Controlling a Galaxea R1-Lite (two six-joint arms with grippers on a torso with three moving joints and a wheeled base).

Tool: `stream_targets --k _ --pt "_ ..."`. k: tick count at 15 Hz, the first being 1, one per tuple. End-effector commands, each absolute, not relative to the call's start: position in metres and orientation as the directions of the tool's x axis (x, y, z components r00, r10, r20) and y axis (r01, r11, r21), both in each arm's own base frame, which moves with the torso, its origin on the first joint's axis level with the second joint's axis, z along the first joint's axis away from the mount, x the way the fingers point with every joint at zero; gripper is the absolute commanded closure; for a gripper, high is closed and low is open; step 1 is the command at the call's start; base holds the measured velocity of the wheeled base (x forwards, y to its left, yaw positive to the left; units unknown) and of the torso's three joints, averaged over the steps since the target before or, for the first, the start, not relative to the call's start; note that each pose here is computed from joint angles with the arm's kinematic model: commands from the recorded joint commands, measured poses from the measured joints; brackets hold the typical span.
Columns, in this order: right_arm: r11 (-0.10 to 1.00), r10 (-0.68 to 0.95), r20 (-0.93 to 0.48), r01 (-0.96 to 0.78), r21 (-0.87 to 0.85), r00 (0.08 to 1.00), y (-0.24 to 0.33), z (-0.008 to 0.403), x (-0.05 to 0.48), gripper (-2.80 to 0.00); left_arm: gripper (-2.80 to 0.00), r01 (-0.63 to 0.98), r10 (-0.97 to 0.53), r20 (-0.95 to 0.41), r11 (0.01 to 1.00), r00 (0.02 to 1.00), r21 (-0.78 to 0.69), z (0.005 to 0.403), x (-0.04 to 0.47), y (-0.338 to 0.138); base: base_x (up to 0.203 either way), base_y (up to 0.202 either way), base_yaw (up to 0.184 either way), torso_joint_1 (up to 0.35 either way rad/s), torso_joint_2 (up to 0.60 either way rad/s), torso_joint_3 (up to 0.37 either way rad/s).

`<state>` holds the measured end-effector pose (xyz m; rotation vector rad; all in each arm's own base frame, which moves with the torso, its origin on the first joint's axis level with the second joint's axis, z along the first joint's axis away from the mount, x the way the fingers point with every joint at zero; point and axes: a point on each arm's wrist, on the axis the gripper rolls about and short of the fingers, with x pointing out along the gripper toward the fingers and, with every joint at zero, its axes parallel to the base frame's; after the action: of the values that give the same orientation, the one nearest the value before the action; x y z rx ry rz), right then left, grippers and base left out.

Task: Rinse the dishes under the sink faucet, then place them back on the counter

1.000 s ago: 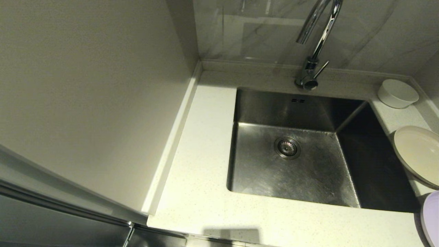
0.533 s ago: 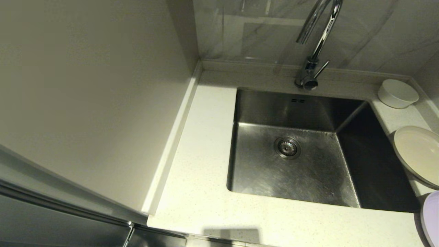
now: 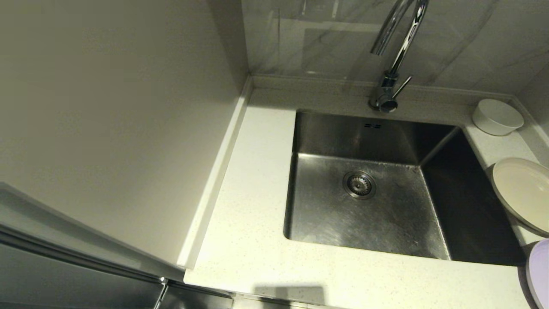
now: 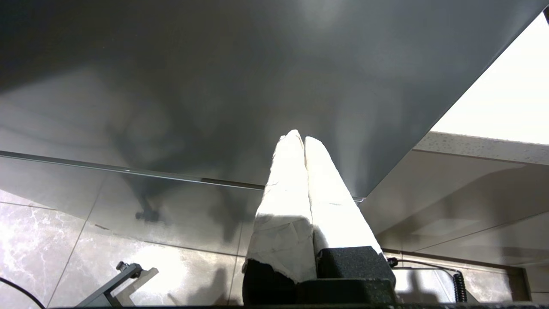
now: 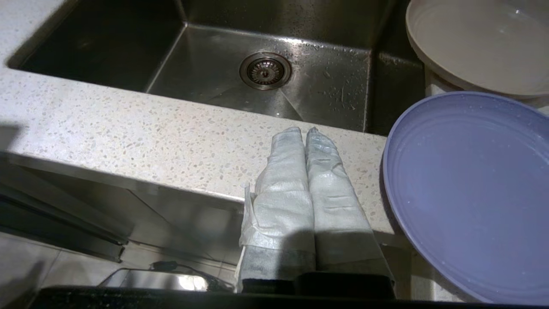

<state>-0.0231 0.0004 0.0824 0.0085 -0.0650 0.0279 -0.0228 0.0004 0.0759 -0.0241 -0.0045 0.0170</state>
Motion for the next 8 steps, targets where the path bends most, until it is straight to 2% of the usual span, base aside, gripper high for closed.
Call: stream_targets --k 1,2,8 --pt "0.998 0.027 0.027 -0.025 -0.059 0.999 0.0004 0.0785 -0.0228 0.0 0.0 -0.017 0.017 0.006 1.0 1.0 -0.025 0.0759 -0.0229 0.0004 0.0 0.0 0.0 0.0 0.0 0.0" --pt "0.996 0.027 -0.026 -0.029 -0.081 0.999 0.0004 0.0742 -0.0233 0.0 0.0 -0.017 0.017 0.006 1.0 1.0 -0.025 0.0759 -0.0229 0.0004 0.0 0.0 0.0 0.0 0.0 0.0" --pt "0.999 0.021 -0.003 -0.022 -0.035 1.0 0.0003 0.0756 -0.0228 0.0 0.0 -0.017 0.017 0.006 1.0 1.0 -0.025 0.0759 -0.0229 0.0004 0.0 0.0 0.0 0.0 0.0 0.0"
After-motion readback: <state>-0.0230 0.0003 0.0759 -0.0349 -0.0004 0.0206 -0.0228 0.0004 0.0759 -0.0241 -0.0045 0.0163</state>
